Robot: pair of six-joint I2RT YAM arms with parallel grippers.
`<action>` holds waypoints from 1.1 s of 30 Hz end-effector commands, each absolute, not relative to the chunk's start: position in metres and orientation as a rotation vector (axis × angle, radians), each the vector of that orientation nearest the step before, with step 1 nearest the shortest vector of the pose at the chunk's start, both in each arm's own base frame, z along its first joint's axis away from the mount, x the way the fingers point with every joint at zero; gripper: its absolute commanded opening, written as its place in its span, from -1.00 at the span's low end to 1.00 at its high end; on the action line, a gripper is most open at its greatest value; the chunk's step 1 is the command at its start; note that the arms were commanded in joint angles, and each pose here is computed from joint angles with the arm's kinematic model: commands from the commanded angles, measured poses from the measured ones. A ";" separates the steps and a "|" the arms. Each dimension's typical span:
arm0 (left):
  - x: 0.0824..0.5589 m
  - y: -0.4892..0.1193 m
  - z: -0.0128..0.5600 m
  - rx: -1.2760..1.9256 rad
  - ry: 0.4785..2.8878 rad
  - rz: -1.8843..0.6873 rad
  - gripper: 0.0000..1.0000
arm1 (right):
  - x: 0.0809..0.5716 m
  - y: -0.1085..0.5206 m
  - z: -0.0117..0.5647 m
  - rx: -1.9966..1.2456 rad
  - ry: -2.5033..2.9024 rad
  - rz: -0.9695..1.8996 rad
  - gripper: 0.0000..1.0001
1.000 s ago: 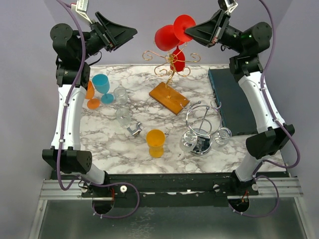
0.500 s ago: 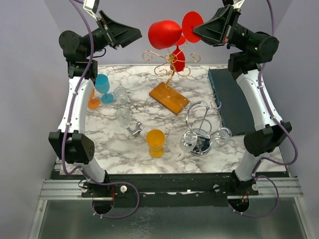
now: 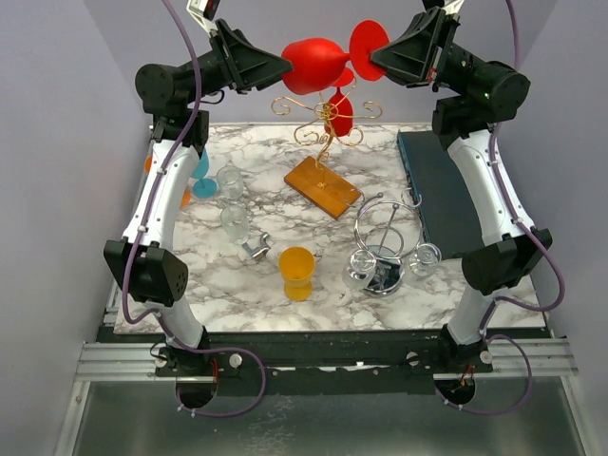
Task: Take the wine glass off the wine glass rack
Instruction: Place the wine glass at the center of the board.
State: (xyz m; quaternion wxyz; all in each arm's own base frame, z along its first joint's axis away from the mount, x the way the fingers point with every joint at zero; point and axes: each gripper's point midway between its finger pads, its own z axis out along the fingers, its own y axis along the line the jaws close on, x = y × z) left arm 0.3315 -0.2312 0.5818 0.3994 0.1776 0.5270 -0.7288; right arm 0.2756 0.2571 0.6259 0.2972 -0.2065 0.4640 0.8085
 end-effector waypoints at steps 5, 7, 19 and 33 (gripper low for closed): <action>0.295 -0.229 0.607 0.549 1.201 -1.947 0.02 | 0.261 0.255 0.630 -0.630 1.162 2.168 -0.99; 0.289 -0.229 0.612 0.558 1.183 -1.963 -0.04 | 0.263 0.255 0.629 -0.625 1.164 2.172 -0.99; 0.268 -0.230 0.624 0.565 1.152 -2.000 -0.85 | 0.278 0.261 0.614 -0.575 1.219 2.139 -0.94; 0.307 -0.189 0.607 0.151 1.365 -1.644 -1.00 | 0.358 0.249 0.547 -0.104 1.545 1.632 0.95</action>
